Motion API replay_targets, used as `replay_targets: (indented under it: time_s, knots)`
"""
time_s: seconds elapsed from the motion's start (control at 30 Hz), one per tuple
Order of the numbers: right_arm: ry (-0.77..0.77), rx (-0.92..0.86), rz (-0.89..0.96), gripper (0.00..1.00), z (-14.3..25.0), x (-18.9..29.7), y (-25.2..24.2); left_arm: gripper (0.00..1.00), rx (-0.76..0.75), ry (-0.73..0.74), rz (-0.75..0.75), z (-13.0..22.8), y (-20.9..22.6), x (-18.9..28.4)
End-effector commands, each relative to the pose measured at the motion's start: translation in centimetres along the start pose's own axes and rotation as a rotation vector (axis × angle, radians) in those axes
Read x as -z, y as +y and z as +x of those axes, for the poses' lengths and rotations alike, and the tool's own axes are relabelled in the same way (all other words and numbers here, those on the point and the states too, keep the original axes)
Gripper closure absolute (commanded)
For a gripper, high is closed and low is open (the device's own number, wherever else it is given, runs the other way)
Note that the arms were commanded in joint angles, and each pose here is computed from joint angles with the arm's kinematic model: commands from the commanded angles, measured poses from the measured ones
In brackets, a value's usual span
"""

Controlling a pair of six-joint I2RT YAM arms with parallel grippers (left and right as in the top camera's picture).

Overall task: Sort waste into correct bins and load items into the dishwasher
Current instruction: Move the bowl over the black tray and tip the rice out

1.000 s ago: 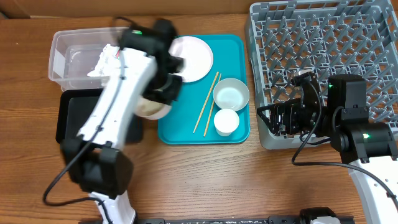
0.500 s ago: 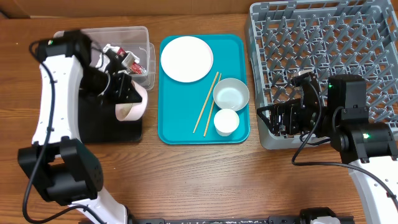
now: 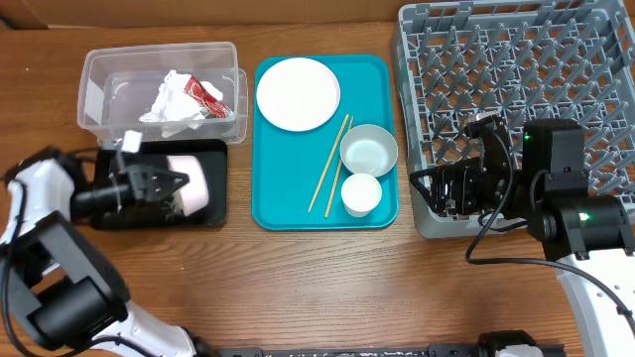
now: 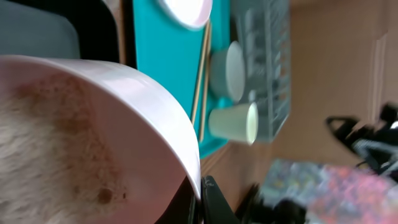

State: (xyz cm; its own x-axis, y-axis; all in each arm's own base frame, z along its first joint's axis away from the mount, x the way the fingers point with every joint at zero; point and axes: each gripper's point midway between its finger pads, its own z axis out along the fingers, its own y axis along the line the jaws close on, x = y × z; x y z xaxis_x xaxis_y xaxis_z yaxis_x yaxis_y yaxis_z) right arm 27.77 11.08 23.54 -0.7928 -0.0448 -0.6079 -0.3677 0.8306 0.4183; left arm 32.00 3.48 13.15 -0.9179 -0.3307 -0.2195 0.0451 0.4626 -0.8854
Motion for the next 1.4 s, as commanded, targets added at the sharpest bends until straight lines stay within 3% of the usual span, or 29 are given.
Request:
replay_targets:
  time_s: [0.0,0.2,0.5,0.67,0.8,1.13,1.23,1.37]
  knots:
    - [-0.029,0.020,-0.012,0.00,-1.0,0.6,0.5,0.96,-0.014,-0.193,0.152,-1.6,-1.5,2.1]
    - [-0.030,0.020,-0.012,0.00,-1.0,0.6,0.5,0.96,0.056,-0.336,0.223,-2.4,-1.4,5.0]
    - [-0.030,0.020,-0.012,0.00,-1.0,0.6,0.5,0.96,0.113,-0.433,0.333,-3.6,-2.8,6.7]
    - [-0.030,0.020,-0.012,0.00,-1.0,0.6,0.5,0.96,0.189,-0.426,0.356,-3.8,-2.9,6.8]
    - [-0.033,0.023,-0.012,0.00,-1.1,0.6,0.5,0.96,0.112,-0.446,0.337,-4.5,-2.1,7.2]
    - [-0.039,0.026,-0.012,0.00,-1.2,0.6,0.5,0.96,0.273,-0.420,0.374,-5.1,-1.7,7.4]
    - [-0.039,0.026,-0.012,0.00,-1.2,0.6,0.5,0.96,0.215,-0.430,0.361,-5.4,-1.5,7.5]
    - [-0.040,0.027,-0.012,0.00,-1.2,0.6,0.5,0.96,0.264,-0.403,0.375,-5.0,-2.4,7.0]
